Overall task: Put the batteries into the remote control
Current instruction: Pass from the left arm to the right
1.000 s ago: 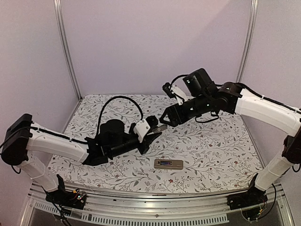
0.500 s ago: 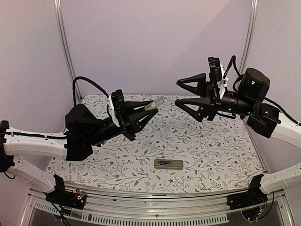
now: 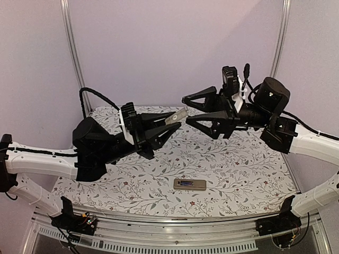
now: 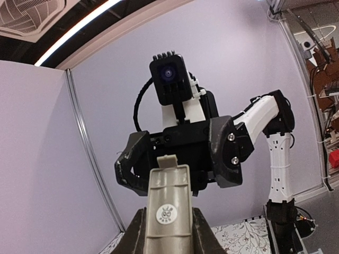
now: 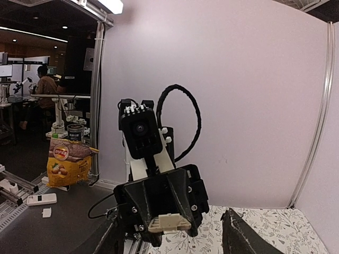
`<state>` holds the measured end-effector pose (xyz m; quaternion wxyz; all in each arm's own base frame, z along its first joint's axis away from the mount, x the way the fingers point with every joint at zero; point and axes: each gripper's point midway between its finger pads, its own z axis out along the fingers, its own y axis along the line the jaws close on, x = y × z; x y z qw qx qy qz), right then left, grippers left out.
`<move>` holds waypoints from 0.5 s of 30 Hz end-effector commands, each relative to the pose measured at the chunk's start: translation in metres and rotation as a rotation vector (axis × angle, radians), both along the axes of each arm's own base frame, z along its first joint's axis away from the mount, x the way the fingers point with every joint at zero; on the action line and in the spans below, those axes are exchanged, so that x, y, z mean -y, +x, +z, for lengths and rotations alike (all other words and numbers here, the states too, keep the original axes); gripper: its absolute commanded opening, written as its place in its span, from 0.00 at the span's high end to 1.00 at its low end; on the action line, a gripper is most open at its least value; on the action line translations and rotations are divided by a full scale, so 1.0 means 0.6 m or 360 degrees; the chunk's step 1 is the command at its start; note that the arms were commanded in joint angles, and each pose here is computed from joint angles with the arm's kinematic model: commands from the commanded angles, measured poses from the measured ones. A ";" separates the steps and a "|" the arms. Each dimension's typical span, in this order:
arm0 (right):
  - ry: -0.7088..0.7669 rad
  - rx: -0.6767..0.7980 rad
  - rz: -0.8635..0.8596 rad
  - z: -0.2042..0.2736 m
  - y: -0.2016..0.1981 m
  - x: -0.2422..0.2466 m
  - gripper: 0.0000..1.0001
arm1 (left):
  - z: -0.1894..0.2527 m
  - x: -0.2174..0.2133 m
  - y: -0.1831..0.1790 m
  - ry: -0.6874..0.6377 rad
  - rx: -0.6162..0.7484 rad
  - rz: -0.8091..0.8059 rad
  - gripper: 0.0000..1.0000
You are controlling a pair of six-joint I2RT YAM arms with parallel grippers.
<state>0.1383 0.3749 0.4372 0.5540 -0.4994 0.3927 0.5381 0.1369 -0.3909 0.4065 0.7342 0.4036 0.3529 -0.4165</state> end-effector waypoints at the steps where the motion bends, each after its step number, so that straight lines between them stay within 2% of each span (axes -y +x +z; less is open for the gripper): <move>1: 0.0020 -0.0050 0.0084 -0.005 -0.012 -0.016 0.39 | 0.018 0.003 -0.008 -0.0051 0.0045 -0.0001 0.85; 6: 0.0013 -0.0083 0.0104 -0.010 -0.008 -0.023 0.45 | 0.017 0.006 -0.013 -0.0052 0.0055 -0.0026 0.85; 15: -0.0012 -0.0128 0.0134 -0.020 -0.008 -0.029 0.73 | 0.016 0.004 -0.012 -0.0053 0.0050 -0.0012 0.85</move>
